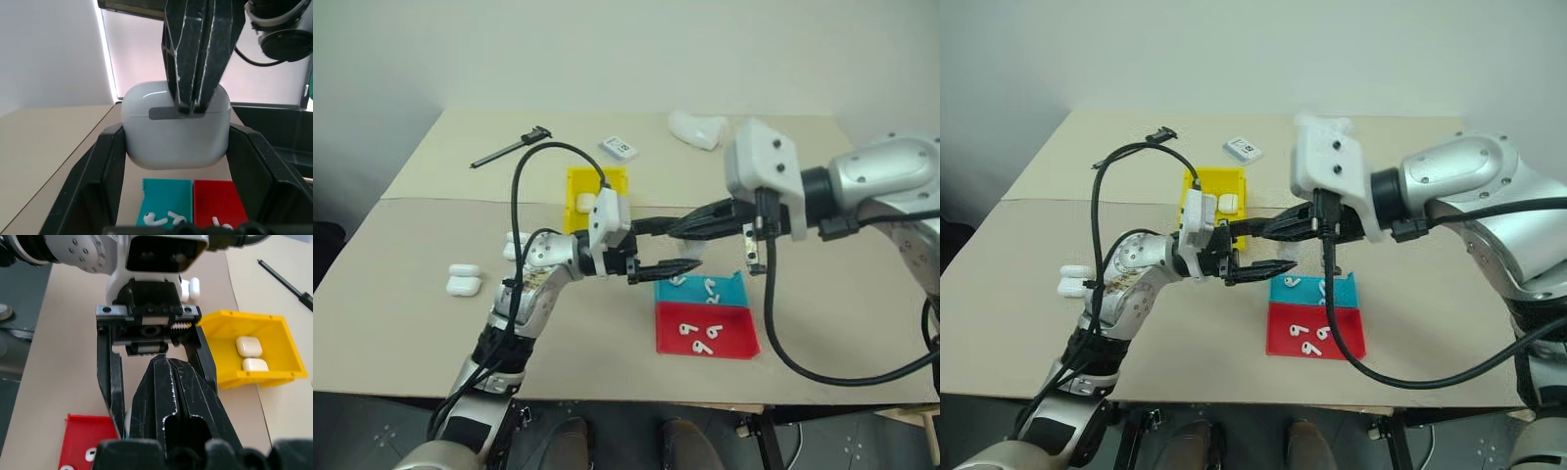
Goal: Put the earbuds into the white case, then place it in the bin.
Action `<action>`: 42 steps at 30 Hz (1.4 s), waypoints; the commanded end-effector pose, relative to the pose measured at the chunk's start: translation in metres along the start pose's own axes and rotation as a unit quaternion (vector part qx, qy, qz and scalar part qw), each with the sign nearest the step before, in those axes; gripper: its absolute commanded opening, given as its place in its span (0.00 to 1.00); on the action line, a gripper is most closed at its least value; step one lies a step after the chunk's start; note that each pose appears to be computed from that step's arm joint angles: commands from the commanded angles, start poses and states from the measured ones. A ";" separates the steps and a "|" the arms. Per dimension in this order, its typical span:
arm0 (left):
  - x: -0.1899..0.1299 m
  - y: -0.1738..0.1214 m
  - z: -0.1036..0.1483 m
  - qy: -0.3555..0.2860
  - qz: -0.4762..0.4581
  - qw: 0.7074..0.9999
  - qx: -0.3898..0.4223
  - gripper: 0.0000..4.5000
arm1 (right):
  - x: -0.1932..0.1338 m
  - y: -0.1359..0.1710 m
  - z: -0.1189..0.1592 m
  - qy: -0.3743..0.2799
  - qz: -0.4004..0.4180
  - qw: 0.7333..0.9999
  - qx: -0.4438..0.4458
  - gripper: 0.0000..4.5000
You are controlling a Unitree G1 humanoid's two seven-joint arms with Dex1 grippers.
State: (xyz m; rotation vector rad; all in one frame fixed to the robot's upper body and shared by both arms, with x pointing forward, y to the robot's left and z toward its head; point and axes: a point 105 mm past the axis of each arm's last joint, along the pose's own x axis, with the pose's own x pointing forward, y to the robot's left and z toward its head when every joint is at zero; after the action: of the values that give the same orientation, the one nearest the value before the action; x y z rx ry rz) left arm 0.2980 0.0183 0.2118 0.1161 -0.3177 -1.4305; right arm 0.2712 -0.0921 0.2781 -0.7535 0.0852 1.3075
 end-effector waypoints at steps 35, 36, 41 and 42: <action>-0.077 0.116 0.002 0.025 0.484 0.873 0.048 0.98 | 0.021 -0.002 -0.048 -0.026 -0.269 0.952 0.146 0.00; -0.078 0.110 0.008 0.022 0.466 0.883 0.046 0.98 | 0.020 -0.002 -0.048 -0.028 -0.269 0.952 0.145 0.00; -0.101 0.051 0.028 0.071 0.316 0.944 0.059 0.98 | 0.015 0.003 -0.062 -0.029 -0.254 0.957 0.140 0.00; -0.107 0.039 0.030 0.083 0.292 0.951 0.053 0.98 | 0.014 0.004 -0.066 -0.031 -0.252 0.957 0.139 0.00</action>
State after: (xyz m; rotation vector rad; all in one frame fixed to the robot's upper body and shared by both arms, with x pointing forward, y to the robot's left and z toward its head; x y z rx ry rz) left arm 0.3394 0.1370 0.2196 0.2066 -0.2225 -0.6885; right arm 0.2959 -0.1118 0.2055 -0.4274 0.1071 0.8092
